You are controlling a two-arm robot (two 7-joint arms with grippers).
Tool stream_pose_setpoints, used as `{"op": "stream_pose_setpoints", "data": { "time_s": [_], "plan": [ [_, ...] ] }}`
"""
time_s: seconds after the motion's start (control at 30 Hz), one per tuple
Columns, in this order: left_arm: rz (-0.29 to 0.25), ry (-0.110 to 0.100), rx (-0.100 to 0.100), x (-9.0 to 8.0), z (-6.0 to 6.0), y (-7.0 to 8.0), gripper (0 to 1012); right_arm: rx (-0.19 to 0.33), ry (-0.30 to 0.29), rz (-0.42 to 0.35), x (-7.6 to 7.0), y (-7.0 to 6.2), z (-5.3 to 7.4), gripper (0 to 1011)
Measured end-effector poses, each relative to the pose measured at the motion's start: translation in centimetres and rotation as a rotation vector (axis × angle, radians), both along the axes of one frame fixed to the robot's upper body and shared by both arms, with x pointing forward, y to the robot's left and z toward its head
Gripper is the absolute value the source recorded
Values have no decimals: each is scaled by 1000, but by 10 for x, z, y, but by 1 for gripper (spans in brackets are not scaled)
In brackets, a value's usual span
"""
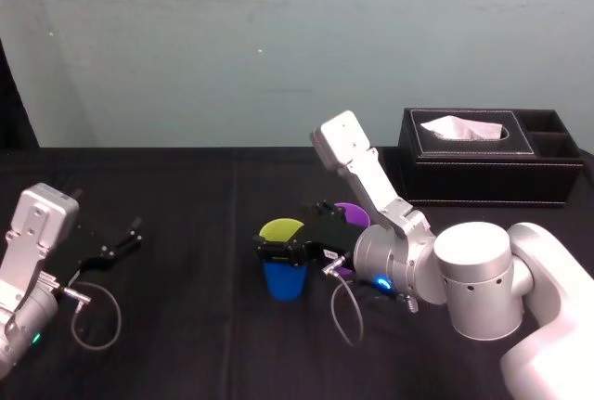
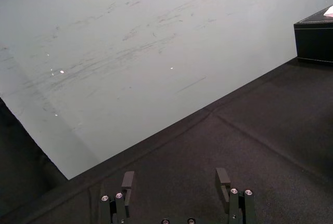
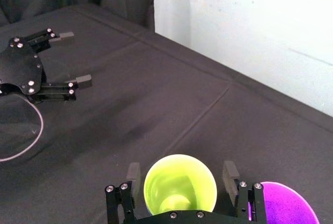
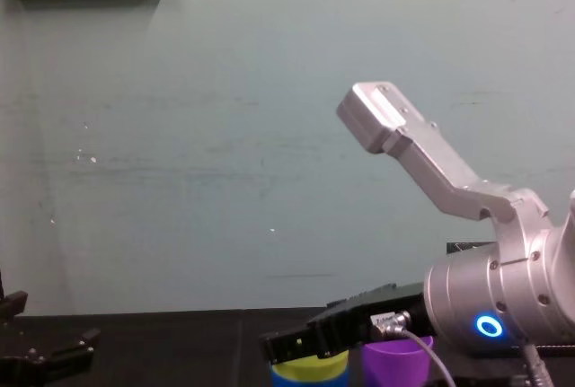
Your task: Stack the three plastic cups sequentially using one hand.
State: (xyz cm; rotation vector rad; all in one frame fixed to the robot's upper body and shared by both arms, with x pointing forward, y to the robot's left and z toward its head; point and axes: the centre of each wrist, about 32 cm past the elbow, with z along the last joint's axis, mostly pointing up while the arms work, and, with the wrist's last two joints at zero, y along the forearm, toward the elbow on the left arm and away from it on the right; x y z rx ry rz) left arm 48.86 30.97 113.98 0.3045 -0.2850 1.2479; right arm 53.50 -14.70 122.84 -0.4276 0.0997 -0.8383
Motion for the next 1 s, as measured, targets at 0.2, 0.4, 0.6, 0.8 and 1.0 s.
{"op": "stream_pose_setpoints", "data": {
  "time_s": [0.2, 0.4, 0.6, 0.8, 1.0],
  "plan": [
    [0, 0, 0, 0, 0, 0, 1000, -3, -37, -19, -5, -6, 5, 1002],
    [0, 0, 0, 0, 0, 0, 1000, 4, -73, -58, -13, -20, 11, 1003],
    [0, 0, 0, 0, 0, 0, 1000, -7, -66, -124, -26, -41, 15, 1003],
    [0, 0, 0, 0, 0, 0, 1000, -28, -36, -167, -35, -55, 15, 1003],
    [0, 0, 0, 0, 0, 0, 1000, -62, 13, -190, -40, -60, 10, 1002]
  ]
}}
